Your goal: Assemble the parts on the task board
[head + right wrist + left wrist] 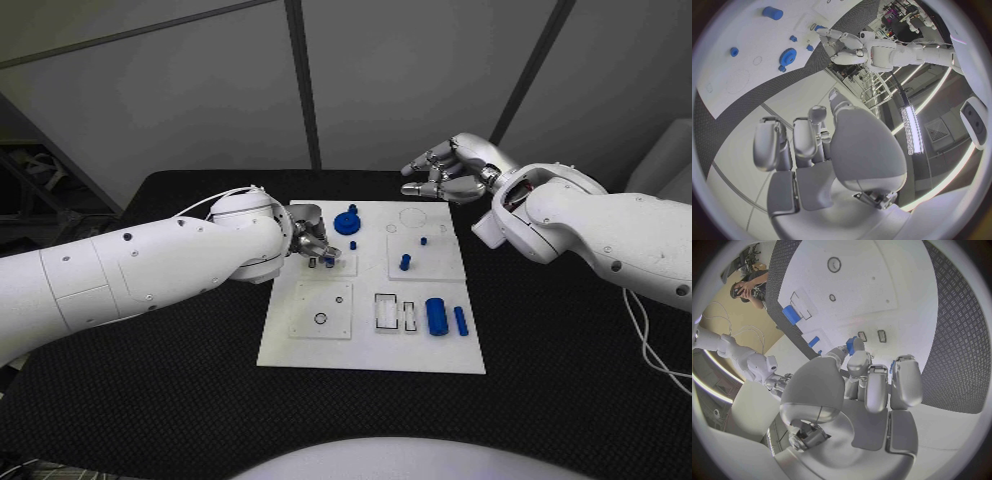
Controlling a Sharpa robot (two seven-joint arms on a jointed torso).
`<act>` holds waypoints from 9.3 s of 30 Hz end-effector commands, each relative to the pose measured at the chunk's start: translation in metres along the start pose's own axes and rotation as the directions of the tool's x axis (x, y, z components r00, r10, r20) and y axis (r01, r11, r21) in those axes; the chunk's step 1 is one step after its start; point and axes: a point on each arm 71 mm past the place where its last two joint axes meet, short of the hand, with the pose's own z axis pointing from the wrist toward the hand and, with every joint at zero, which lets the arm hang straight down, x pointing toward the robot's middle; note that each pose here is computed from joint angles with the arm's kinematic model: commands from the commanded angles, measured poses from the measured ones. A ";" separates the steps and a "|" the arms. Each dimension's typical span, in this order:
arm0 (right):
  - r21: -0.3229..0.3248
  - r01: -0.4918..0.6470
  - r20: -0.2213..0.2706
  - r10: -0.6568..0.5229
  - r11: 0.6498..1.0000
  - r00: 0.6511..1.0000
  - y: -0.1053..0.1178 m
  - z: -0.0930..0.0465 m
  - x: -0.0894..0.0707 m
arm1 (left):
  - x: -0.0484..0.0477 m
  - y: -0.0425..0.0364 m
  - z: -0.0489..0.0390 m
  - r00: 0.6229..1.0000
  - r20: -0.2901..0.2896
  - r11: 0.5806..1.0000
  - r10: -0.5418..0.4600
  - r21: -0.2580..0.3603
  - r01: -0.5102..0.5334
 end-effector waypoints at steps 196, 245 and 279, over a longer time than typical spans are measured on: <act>-0.014 0.003 -0.004 -0.003 1.000 1.000 0.002 0.000 0.000 | 0.0181 0.0019 0.0218 0.986 -0.153 0.998 0.059 -0.020 -0.062; -0.010 0.004 0.000 -0.004 1.000 1.000 0.001 0.000 -0.001 | 0.0109 0.0122 0.0283 0.994 -0.108 0.998 -0.011 -0.063 0.004; -0.005 0.005 -0.002 -0.005 1.000 1.000 0.000 0.000 -0.001 | -0.0055 0.0127 0.0235 0.996 -0.086 0.998 -0.034 -0.061 0.029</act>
